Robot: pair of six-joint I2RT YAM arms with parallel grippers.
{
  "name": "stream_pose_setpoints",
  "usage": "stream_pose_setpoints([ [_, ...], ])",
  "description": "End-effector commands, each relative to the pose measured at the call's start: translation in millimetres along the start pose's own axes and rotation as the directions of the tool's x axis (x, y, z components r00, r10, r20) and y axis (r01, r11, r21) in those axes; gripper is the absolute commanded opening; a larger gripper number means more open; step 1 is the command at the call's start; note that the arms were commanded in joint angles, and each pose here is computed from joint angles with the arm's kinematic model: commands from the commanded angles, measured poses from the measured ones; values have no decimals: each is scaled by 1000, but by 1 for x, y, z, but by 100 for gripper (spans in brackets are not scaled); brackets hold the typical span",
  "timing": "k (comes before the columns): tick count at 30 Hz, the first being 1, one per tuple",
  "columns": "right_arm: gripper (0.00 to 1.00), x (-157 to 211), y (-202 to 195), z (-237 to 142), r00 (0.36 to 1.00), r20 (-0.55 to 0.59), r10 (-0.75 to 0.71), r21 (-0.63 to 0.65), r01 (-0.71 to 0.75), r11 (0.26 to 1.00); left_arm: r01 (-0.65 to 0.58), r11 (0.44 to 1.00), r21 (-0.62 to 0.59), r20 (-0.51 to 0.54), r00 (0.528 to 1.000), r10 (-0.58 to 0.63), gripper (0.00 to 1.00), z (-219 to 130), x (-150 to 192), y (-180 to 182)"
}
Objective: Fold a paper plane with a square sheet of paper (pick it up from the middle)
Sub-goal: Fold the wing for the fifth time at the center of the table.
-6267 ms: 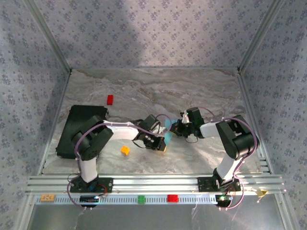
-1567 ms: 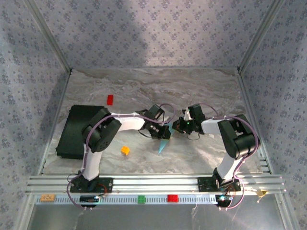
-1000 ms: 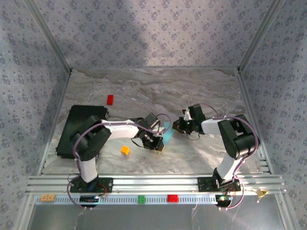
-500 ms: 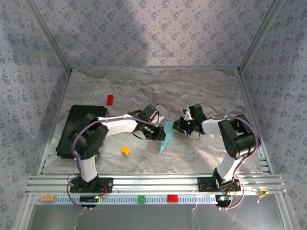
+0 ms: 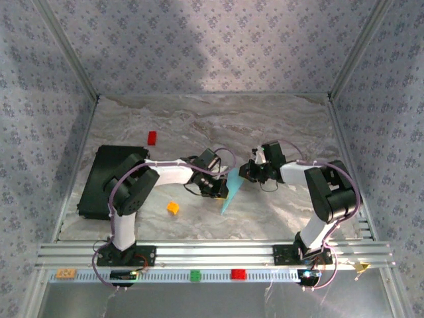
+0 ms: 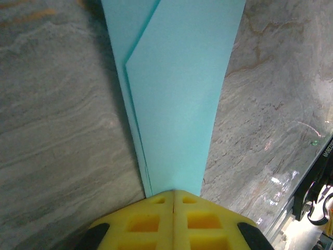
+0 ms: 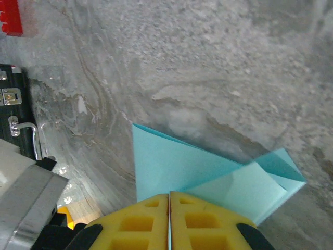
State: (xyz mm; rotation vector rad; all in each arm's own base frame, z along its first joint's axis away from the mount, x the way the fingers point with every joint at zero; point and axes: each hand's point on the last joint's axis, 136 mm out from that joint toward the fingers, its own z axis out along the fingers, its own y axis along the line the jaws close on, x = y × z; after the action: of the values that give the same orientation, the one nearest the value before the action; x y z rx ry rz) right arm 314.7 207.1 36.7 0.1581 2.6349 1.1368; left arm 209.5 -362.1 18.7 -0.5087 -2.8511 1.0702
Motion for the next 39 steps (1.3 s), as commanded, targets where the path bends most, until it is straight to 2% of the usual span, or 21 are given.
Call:
stream_pose_setpoints([
  [1,10,4,-8,6,999,-43,-6,22,7,1000,36,998,-48,-25,999,-37,4,7,13,17],
  [6,9,-8,-34,9,998,-10,61,73,-60,996,39,998,-48,-23,999,-40,3,7,13,17],
  [9,9,-20,-41,4,994,31,101,61,-102,993,42,998,-47,-21,999,-43,3,7,13,18],
  [14,11,-40,-31,-19,989,107,105,20,-107,994,41,998,-38,-13,999,-42,2,5,12,14],
  [17,13,-42,-18,-32,988,134,75,12,-78,997,32,999,-13,25,999,-31,6,-3,5,3],
  [21,16,-28,-12,-39,988,136,73,15,-75,997,-1,1000,4,97,995,1,11,-23,-7,-15],
  [26,19,-1,-7,-39,989,121,84,10,-86,996,-6,1000,-13,166,986,8,21,-46,-17,-17],
  [30,21,16,1,-35,992,99,72,18,-74,997,15,1000,-23,157,987,-11,22,-47,-18,-6],
  [35,22,34,2,-27,996,65,67,38,-70,997,49,998,-24,117,992,-46,15,-36,-17,3],
  [39,22,44,1,-24,996,47,72,43,-74,996,55,998,-1,93,994,-54,15,-30,-17,1],
])
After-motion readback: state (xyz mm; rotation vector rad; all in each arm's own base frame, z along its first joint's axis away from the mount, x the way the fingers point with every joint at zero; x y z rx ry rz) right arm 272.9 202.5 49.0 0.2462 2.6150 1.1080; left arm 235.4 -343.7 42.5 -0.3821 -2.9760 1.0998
